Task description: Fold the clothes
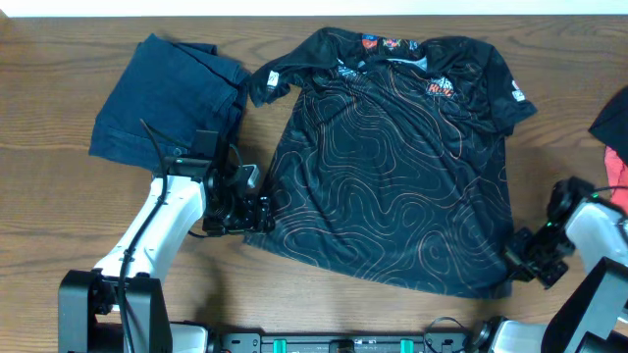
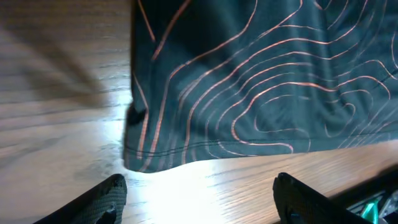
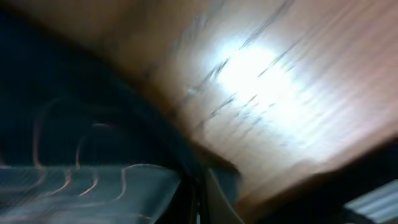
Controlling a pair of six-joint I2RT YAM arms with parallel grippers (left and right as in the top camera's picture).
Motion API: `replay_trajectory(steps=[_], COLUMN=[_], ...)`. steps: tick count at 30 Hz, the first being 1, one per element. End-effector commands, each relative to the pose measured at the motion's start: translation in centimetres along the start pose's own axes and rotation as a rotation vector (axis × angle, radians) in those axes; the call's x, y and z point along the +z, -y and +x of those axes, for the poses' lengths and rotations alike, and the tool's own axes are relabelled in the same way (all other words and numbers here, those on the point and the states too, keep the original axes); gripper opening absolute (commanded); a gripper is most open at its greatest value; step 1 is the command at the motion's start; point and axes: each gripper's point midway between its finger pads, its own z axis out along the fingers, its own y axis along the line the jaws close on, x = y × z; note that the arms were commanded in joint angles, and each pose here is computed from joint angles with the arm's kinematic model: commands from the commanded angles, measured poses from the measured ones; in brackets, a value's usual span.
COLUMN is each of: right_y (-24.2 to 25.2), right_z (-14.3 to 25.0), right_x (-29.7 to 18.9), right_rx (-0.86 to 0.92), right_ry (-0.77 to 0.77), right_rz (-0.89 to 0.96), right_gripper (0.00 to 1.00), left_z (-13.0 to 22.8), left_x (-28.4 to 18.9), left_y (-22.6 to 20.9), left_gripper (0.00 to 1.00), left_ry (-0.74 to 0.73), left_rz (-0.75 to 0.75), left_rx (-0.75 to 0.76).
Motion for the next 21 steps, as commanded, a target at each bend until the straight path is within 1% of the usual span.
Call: replay_trajectory(steps=[1,7,12,15,16,17,18,19,20,21], right_y=[0.1,-0.1,0.0,0.0,0.0,0.0,0.0,0.0,0.0,0.0], right_z=[-1.8,-2.4,-2.3,-2.3,-2.3,-2.3,-2.4,-2.4,-2.6,-2.8], right_x=[-2.0,-3.0,-3.0,-3.0,-3.0,-3.0,-3.0,-3.0,-3.1,-3.1], right_rx=[0.000,0.002,0.004,0.003,0.004,0.004,0.005,0.007,0.013,0.020], right_ry=[0.053,0.075,0.074,0.073,0.073,0.074,0.074,0.075,0.082,0.086], right_rz=[0.009,-0.001,0.000,0.000,0.000,0.000,-0.001,-0.002,-0.008,-0.014], right_gripper=[0.01,0.01,0.01,0.01,0.01,0.01,0.01,0.01,0.01,0.01], left_z=[0.5,1.7,2.7,3.0,2.9,2.9,2.9,3.0,3.1,3.1], left_x=[0.1,1.4,3.7,4.7,4.8,4.9,4.9,4.9,4.9,4.9], left_y=[1.0,1.7,2.1,1.4,1.1,0.9,0.9,0.9,0.9,0.9], left_gripper=[0.77,0.77,0.79,0.78,0.74,0.63,0.36,0.19,0.06,0.06], left_ry=[-0.016,-0.052,-0.057,-0.045,-0.040,-0.036,-0.036,-0.038,-0.042,-0.043], left_rz=[0.046,0.046,0.049,0.014,0.003,-0.006,-0.006,-0.007,-0.008,-0.008], left_rx=[-0.005,0.007,-0.004,-0.046,-0.057,-0.066,-0.067,-0.076,-0.083,-0.085])
